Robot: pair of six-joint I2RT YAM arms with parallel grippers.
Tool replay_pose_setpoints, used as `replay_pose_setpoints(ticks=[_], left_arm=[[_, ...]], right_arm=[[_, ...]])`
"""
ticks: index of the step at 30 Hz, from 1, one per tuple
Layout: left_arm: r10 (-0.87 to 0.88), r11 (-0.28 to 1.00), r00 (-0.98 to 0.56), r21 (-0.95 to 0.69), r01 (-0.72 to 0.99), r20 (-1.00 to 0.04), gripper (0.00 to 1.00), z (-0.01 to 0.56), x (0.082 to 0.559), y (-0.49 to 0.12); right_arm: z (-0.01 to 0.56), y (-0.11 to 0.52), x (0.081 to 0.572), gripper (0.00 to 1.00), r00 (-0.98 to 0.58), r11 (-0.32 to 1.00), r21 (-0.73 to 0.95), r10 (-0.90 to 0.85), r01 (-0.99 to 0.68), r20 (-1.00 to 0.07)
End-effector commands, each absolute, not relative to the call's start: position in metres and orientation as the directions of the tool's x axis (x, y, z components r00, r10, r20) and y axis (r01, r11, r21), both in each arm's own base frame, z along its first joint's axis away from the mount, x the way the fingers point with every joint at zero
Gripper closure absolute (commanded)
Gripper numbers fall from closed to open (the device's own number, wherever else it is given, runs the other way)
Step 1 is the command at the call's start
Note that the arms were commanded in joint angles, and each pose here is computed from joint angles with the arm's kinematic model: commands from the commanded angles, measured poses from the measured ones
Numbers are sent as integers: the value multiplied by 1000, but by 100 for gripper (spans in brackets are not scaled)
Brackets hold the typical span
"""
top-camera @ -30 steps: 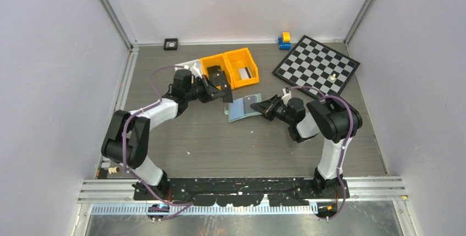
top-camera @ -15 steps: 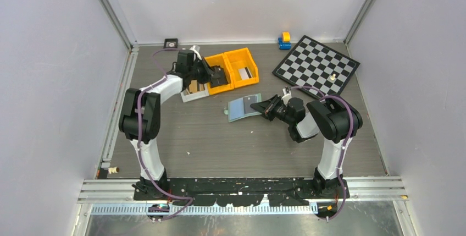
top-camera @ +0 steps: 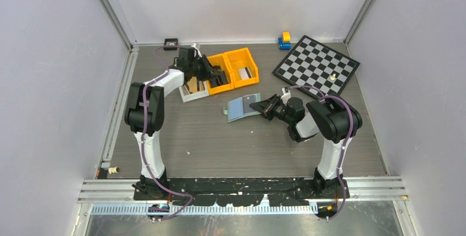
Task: Take the credit cards out of the card holder
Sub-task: Place the credit card in the storage box, then remove the credit card from the card holder.
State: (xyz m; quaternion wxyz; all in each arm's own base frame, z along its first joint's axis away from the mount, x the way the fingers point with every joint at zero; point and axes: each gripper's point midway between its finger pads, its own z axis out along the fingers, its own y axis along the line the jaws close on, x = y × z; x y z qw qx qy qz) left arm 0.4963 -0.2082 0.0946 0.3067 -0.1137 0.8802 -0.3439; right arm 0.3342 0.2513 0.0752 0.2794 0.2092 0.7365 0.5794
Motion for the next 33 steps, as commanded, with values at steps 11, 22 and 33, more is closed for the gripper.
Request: replay_pose_setpoints(ticks=[11,22,33], left_arm=[[-329,800,-705,-582,144,-628,57,183,442,-216],[-265,778,-620,-543,315,-738,38,225,323,-221],[-597,725,-369,-676,133,-713,0,210,307,-164]], right_arm=[[110,256,344,98,-728,235,962,635,-137,-259],[112,249,343,98,-709,282,948,639,-145,-299],[120,244,339,98,-692,294,944,651,-149,-312]])
